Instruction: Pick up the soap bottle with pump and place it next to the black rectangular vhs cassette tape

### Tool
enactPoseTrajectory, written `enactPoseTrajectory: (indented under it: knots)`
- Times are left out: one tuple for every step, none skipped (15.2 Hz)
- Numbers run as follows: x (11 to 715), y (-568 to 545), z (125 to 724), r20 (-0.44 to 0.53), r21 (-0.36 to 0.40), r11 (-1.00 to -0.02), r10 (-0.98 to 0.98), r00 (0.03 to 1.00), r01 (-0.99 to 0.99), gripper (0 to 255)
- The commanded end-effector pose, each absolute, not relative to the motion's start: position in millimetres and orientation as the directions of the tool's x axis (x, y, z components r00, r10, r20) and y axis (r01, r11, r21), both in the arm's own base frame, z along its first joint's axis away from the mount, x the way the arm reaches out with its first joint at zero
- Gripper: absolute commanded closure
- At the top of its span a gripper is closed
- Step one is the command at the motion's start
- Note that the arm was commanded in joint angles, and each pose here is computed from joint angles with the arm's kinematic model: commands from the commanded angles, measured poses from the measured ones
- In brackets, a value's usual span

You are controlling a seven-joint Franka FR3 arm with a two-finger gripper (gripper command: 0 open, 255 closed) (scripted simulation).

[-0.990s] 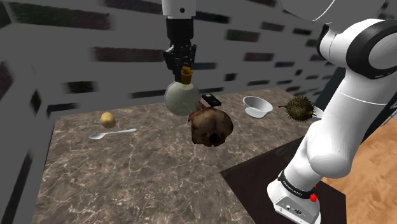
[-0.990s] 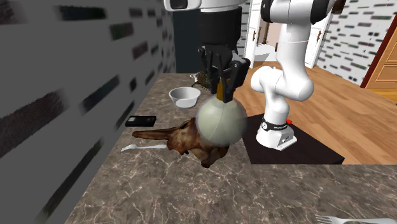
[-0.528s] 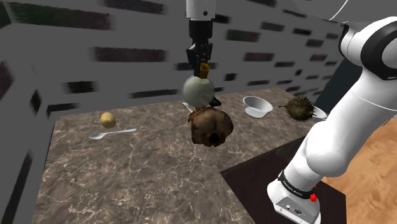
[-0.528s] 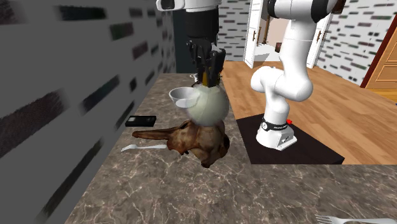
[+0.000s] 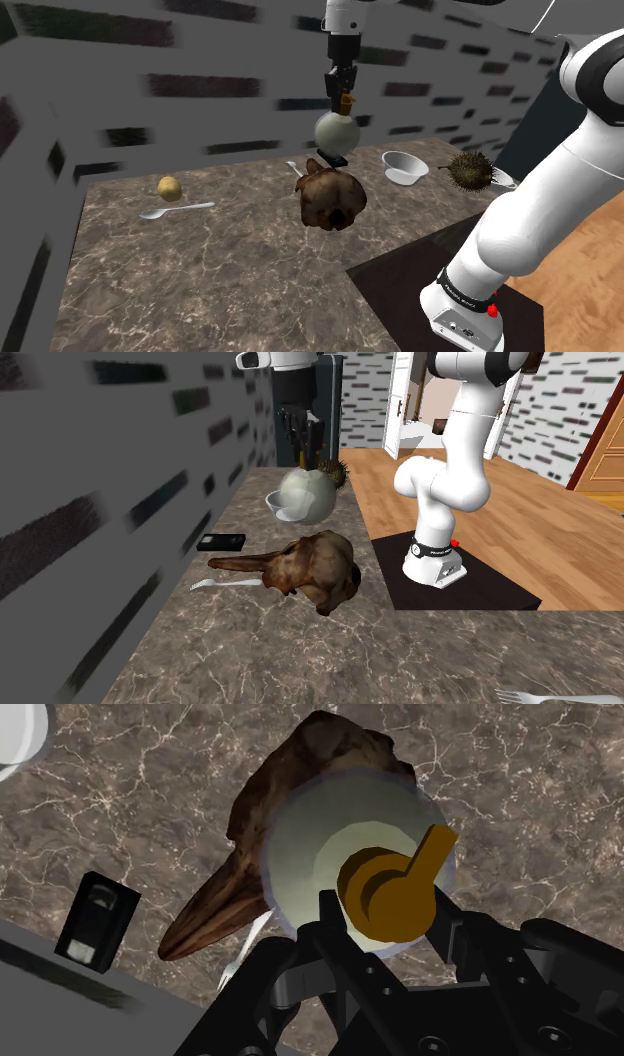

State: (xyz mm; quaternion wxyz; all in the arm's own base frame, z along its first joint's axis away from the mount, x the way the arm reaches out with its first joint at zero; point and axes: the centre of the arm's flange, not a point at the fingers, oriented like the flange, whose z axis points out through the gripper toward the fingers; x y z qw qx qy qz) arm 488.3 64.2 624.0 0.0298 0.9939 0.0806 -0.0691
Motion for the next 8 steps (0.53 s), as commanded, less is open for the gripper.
enactPoseTrajectory:
  knots:
    - [485.9, 38.8, 623.9, -0.142, 0.048, -0.985, 0.158, 0.977, 0.166, 255]
    - [485.4, 25.6, 623.9, -0.142, 0.048, -0.985, 0.158, 0.977, 0.166, 255]
    - [485.0, 12.4, 624.0, -0.142, 0.048, -0.985, 0.158, 0.977, 0.166, 255]
    - [484.6, -0.8, 624.0, -0.142, 0.048, -0.985, 0.158, 0.977, 0.166, 255]
    - [484.2, -14.0, 624.1, -0.142, 0.048, -0.985, 0.158, 0.977, 0.166, 255]
    - [483.8, -27.2, 624.2, -0.142, 0.048, -0.985, 0.158, 0.977, 0.166, 255]
    - [483.4, -40.4, 624.2, -0.142, 0.048, -0.985, 0.158, 0.977, 0.166, 255]
    - [483.0, -53.6, 624.3, -0.142, 0.048, -0.985, 0.158, 0.977, 0.166, 255]
